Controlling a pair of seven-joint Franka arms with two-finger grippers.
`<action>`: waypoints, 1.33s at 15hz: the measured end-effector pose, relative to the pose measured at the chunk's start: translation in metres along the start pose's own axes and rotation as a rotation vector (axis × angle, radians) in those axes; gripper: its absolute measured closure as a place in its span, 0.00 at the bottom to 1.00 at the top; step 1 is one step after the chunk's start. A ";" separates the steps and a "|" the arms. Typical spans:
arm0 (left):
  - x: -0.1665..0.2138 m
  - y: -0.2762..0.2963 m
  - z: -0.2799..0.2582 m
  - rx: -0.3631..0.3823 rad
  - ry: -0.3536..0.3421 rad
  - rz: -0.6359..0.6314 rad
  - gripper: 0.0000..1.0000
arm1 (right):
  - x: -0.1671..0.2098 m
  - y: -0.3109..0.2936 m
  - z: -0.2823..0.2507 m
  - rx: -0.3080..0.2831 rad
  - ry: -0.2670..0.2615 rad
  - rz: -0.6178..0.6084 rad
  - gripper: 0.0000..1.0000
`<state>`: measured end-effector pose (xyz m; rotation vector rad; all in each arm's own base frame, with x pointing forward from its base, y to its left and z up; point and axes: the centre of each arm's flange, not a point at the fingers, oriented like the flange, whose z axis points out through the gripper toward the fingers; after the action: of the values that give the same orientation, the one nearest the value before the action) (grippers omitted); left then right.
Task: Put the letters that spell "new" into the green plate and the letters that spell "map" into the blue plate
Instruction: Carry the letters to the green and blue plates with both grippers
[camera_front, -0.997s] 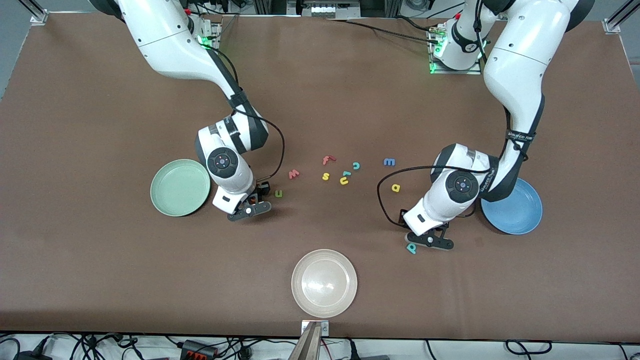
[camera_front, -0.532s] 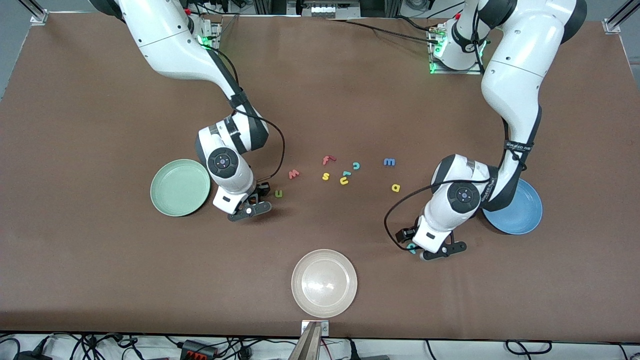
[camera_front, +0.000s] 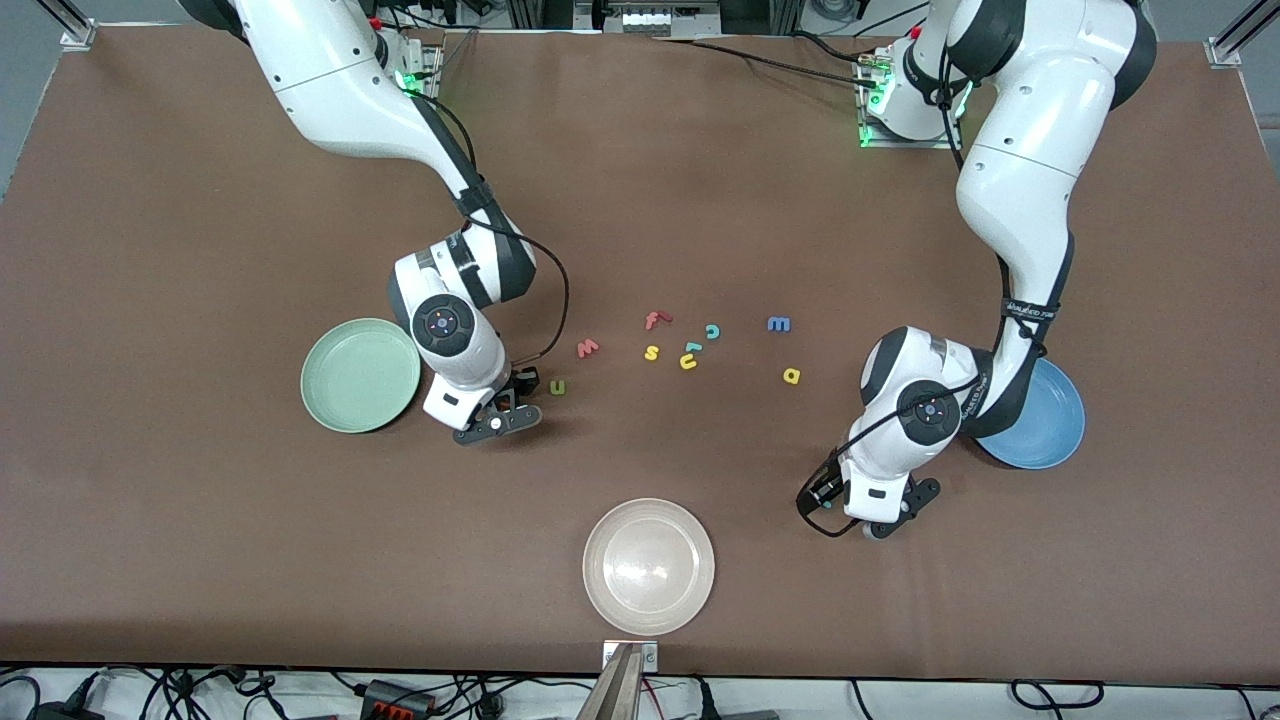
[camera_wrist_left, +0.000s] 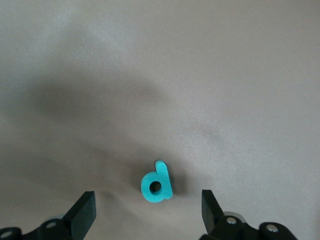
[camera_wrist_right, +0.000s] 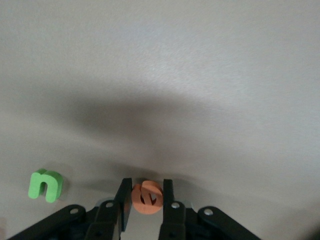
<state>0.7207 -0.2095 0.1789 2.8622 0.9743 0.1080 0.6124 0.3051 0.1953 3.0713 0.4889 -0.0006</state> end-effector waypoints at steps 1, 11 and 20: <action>0.001 -0.001 0.003 -0.004 0.002 -0.004 0.21 | 0.001 0.006 -0.007 -0.005 -0.011 0.008 0.71; 0.006 0.001 0.004 -0.033 0.018 -0.016 0.72 | -0.001 0.042 -0.044 -0.014 -0.067 0.061 0.71; 0.009 0.003 0.000 -0.037 0.026 -0.010 0.72 | 0.004 0.067 -0.066 -0.008 -0.034 0.097 0.71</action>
<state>0.7295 -0.2062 0.1799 2.8289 0.9802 0.1604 0.6365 0.2449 0.2632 3.0781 0.3375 -0.0491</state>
